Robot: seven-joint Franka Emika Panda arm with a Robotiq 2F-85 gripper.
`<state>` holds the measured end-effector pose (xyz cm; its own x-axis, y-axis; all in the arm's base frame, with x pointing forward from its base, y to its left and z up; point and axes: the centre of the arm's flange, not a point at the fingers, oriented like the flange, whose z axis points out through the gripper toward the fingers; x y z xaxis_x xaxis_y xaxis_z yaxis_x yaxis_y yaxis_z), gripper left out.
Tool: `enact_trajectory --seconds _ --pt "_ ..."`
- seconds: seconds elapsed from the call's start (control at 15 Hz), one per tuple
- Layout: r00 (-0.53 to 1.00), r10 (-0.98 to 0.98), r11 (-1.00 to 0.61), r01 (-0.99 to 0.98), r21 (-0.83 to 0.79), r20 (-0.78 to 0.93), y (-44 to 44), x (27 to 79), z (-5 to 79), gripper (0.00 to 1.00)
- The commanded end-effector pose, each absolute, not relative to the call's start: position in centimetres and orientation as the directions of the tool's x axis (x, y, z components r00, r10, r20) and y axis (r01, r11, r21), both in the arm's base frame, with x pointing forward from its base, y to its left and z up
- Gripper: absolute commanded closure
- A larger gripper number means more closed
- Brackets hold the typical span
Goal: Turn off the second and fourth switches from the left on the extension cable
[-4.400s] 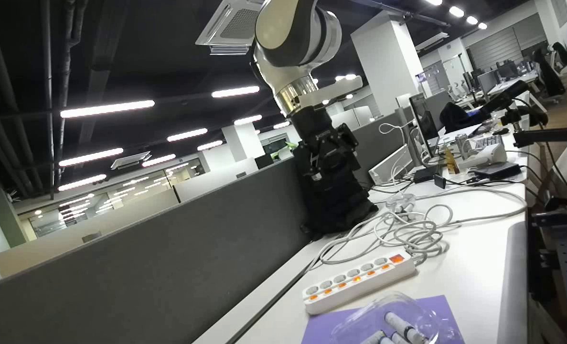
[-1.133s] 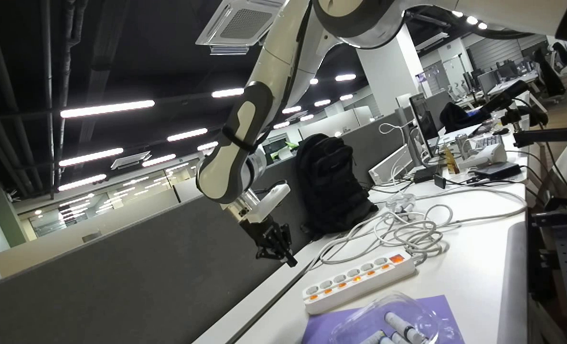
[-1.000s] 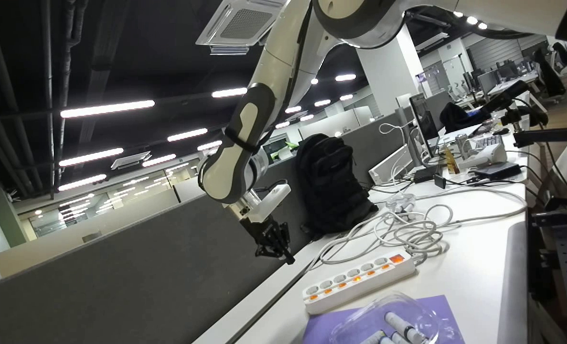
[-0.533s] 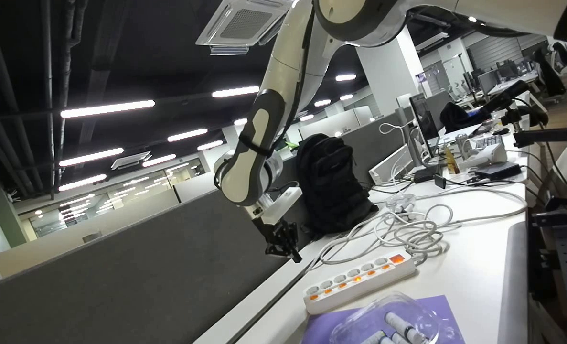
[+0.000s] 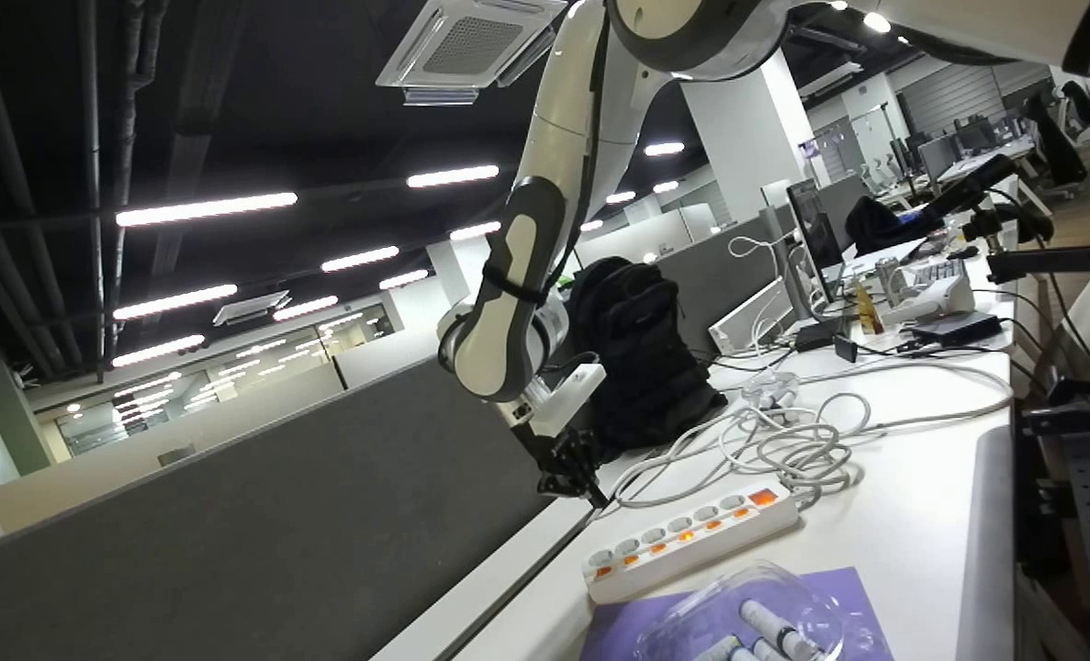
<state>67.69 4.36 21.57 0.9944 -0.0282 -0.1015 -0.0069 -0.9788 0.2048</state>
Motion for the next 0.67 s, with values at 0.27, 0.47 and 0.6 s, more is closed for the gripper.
enact_trajectory --seconds 0.27,0.47,0.6 --pt "0.996 -0.020 -0.975 -0.001 0.220 -0.084 4.3 68.2 19.6 1.00" --pt "0.994 -0.012 -0.970 0.013 0.241 -0.104 4.3 68.4 17.6 1.00" --pt "0.993 -0.002 -0.967 0.029 0.254 -0.121 4.4 68.3 16.5 1.00"
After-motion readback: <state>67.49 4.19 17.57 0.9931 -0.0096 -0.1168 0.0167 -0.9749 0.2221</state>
